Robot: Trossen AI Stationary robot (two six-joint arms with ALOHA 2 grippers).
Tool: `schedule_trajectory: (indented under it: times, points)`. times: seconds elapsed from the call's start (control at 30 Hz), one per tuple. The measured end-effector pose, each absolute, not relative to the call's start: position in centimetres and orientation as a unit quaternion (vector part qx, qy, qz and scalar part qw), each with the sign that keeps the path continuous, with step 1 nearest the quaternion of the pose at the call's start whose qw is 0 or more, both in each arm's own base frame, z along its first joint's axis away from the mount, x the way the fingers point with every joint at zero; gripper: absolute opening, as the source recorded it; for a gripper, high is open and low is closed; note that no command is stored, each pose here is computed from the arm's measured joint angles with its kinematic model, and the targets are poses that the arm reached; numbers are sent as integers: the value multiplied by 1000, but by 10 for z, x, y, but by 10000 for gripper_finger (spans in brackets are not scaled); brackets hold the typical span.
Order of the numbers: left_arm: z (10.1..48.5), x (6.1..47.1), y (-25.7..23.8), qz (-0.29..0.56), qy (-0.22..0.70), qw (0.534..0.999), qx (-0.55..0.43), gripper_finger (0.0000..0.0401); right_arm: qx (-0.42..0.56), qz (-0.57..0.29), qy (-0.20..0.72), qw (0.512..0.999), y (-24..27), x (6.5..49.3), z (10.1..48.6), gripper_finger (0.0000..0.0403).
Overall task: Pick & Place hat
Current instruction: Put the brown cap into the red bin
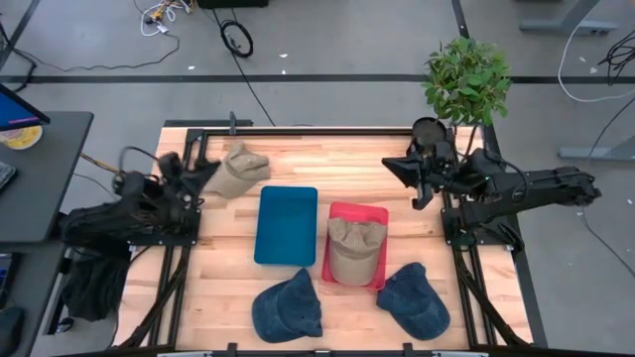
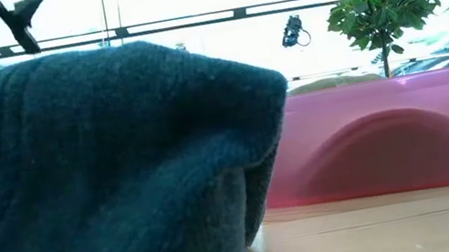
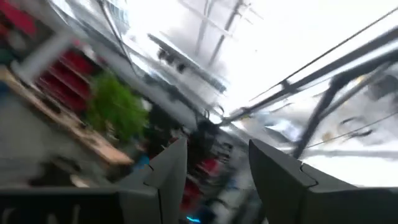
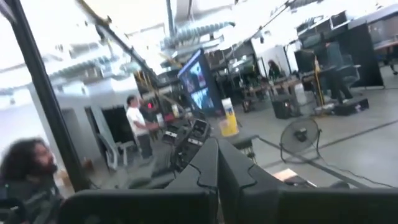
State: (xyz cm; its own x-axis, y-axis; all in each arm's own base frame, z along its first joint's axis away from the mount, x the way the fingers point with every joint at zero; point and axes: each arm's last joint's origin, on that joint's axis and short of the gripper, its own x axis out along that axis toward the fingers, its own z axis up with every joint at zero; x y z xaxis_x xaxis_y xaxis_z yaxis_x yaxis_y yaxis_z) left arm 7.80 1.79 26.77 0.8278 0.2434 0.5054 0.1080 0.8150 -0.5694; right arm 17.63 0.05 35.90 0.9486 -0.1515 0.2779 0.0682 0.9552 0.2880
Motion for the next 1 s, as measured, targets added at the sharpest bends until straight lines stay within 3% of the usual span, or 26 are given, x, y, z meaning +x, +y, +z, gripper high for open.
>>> schedule_trajectory:
  times: [0.23,0.5,0.8,1.0]
  points:
    - [347,68,22,217,-144,956,-133,177,166,-47,-215,961,-8,159,342,0]
    - [398,94,28,271,107,950,-113,177,164,-11,-211,963,-7,159,335,0]
    - [391,170,67,294,373,869,-140,177,156,26,-200,967,-5,159,334,0]
    - [370,198,117,272,483,809,-196,177,162,40,-197,966,-4,160,334,0]
